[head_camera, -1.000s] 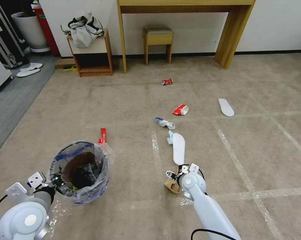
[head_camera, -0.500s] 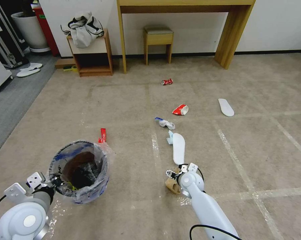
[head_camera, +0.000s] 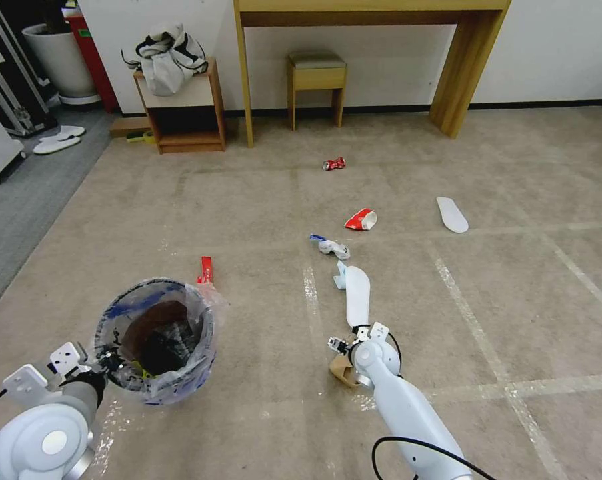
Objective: Pick up the trash bin and place the garbage on the floor into it.
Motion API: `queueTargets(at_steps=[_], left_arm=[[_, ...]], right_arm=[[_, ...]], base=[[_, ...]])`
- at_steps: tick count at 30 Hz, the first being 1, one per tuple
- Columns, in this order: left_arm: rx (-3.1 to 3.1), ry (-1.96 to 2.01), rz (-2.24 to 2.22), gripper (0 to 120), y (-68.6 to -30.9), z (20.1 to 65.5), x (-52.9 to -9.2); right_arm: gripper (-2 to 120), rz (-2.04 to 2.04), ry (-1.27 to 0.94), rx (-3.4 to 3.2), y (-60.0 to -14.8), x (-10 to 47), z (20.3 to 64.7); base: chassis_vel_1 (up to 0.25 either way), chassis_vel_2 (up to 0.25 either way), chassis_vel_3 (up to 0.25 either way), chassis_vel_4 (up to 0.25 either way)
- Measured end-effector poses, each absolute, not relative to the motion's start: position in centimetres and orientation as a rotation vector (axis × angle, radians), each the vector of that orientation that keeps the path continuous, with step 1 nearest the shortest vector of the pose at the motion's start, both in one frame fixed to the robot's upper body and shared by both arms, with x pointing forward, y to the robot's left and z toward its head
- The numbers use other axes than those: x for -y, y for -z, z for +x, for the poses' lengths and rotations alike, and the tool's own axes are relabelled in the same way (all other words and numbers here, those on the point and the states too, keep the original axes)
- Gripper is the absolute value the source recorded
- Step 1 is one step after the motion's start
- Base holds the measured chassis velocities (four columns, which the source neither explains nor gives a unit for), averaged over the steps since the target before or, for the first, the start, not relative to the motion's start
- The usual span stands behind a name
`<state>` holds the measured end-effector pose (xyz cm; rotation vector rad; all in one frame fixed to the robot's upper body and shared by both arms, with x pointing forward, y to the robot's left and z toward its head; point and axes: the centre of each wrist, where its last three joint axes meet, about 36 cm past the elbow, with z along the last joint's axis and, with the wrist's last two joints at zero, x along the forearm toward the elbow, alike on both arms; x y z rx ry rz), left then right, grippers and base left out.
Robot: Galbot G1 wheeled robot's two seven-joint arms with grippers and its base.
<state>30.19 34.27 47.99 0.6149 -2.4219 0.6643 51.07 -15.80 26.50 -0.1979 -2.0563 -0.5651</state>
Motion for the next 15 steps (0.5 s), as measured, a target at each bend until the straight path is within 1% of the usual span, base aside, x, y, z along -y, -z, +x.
queueTargets(at_steps=[3, 4, 6, 8, 9, 10, 11, 15], left_arm=[[2.423, -0.664, 0.615, 0, -48.0, 30.1, -34.3], [2.423, -0.664, 0.615, 0, -48.0, 30.1, -34.3], [2.423, -0.665, 0.616, 0, -48.0, 30.1, -34.3], [2.423, -0.665, 0.616, 0, -48.0, 30.1, -34.3], [2.423, -0.666, 0.616, 0, -48.0, 30.1, -34.3], [2.423, -0.666, 0.616, 0, -48.0, 30.1, -34.3], [2.422, -0.668, 0.617, 0, -48.0, 30.1, -34.2], [2.422, -0.67, 0.618, 0, -48.0, 30.1, -34.2]], right_arm=[[69, -0.201, 0.557, 2.062, -25.9, 15.9, 51.5], [69, -0.201, 0.557, 2.062, -25.9, 15.9, 51.5], [57, -0.202, 0.552, 2.066, -25.6, 16.0, 52.0], [56, -0.204, 0.551, 2.068, -25.5, 16.0, 52.1], [51, -0.207, 0.548, 2.07, -25.3, 16.1, 52.3], [51, -0.207, 0.548, 2.07, -25.3, 16.1, 52.3], [46, -0.208, 0.544, 2.075, -25.1, 16.2, 52.8], [45, -0.21, 0.54, 2.084, -24.9, 16.3, 53.2]], base=[[0.0, 0.0, 0.0, 0.0], [0.0, 0.0, 0.0, 0.0], [0.0, 0.0, 0.0, 0.0], [0.0, 0.0, 0.0, 0.0], [0.0, 0.0, 0.0, 0.0], [0.0, 0.0, 0.0, 0.0], [0.0, 0.0, 0.0, 0.0], [0.0, 0.0, 0.0, 0.0]])
